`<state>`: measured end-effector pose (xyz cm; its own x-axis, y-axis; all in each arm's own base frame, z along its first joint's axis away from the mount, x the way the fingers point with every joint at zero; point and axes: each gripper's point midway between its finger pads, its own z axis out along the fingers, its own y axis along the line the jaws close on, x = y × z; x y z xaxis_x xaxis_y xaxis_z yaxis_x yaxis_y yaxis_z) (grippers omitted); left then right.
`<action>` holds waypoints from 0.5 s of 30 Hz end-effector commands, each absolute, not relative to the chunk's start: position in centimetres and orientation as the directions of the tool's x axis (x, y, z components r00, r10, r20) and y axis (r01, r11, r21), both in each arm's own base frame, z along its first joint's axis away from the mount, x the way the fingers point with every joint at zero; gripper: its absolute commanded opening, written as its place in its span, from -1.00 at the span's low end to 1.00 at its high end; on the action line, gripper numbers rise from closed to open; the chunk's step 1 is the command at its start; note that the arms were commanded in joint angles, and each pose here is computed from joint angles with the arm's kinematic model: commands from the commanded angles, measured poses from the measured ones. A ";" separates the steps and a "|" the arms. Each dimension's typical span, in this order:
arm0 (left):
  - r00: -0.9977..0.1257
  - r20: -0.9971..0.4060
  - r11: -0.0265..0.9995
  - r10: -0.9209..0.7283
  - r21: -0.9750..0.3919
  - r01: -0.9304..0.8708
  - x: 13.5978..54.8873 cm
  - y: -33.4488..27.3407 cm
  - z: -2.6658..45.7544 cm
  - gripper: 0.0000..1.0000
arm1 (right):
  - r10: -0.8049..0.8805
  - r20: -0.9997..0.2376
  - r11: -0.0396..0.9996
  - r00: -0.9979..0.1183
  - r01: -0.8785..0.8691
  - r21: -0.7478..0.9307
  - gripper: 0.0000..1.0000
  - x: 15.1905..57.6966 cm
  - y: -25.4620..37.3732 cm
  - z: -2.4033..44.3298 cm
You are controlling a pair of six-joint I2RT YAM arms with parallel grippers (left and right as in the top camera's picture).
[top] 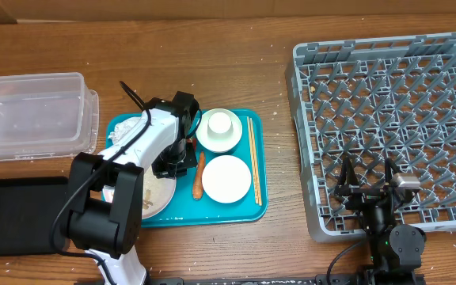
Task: Sort waste into correct bins and load items into the dishwasher
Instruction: 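Lift the white plate with the left gripper off the tray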
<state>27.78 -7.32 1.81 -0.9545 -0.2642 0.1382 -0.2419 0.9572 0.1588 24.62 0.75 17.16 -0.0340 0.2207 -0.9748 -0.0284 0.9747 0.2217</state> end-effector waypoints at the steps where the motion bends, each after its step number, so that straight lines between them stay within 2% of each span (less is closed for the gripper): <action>1: -0.946 0.125 0.947 -0.298 0.161 -0.277 28.5 -7.6 2.8 -0.92 | 0.217 -0.976 0.976 -0.029 -0.021 0.217 1.00 24.6 0.6 17.0; 15: -0.936 0.119 0.914 -0.332 0.287 -0.288 28.4 -5.8 7.1 -0.92 | 0.217 -0.976 0.976 -0.029 -0.021 0.217 1.00 24.6 0.6 17.0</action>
<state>26.91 -6.48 5.49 -0.9311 -0.3116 0.1897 -0.2631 0.9338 0.2424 24.62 0.74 17.15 -0.0342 0.2207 -0.9747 -0.0280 0.9747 0.2216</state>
